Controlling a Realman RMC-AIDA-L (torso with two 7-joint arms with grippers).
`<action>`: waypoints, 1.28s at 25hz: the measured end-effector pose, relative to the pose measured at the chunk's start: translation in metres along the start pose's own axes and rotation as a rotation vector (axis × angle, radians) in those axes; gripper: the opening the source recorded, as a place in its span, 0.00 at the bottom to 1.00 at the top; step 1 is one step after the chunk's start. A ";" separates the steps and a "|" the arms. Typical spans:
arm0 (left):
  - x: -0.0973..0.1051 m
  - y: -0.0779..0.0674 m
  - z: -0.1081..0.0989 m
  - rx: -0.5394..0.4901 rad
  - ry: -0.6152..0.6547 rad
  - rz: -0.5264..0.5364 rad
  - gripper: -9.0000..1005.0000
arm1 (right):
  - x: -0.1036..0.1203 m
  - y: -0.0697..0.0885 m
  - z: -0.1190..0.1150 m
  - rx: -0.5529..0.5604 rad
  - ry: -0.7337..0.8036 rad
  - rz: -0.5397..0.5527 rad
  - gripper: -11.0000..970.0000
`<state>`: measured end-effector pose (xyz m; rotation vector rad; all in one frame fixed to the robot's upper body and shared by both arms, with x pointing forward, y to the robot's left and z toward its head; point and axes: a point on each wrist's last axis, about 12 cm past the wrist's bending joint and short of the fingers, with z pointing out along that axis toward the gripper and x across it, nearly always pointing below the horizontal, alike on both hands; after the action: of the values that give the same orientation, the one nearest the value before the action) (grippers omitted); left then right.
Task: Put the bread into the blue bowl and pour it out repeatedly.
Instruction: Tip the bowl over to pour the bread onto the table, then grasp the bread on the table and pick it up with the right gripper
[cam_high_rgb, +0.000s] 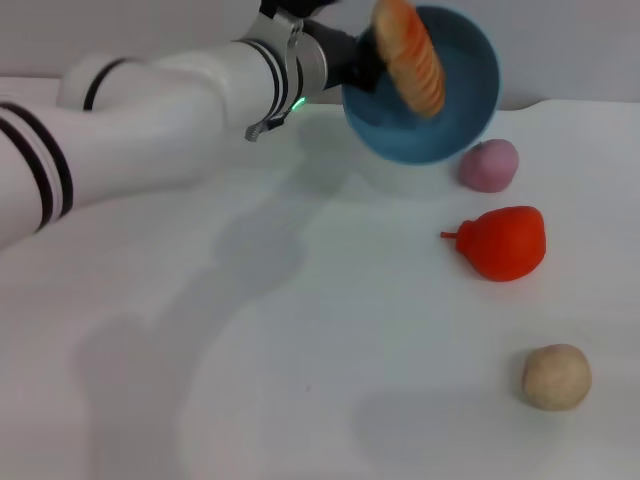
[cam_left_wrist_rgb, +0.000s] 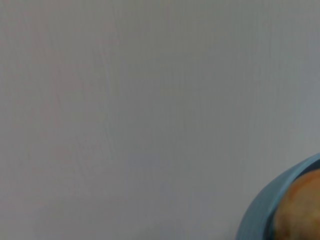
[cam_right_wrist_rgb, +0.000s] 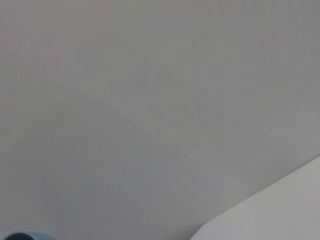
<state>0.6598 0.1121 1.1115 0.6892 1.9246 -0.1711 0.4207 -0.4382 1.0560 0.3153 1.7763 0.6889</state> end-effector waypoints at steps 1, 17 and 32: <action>0.002 -0.001 0.000 -0.004 -0.015 0.015 0.01 | -0.001 0.000 0.001 -0.002 0.000 -0.001 0.53; 0.019 0.003 -0.011 -0.081 -0.172 0.207 0.01 | 0.001 0.007 0.037 -0.028 0.128 -0.028 0.53; 0.006 0.047 -0.012 0.047 0.217 -0.377 0.01 | -0.010 0.051 0.106 -0.236 0.378 -0.108 0.53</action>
<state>0.6739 0.1580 1.1200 0.3796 2.2546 -0.3910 0.5162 -0.3718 1.0751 -0.0775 2.0240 0.9144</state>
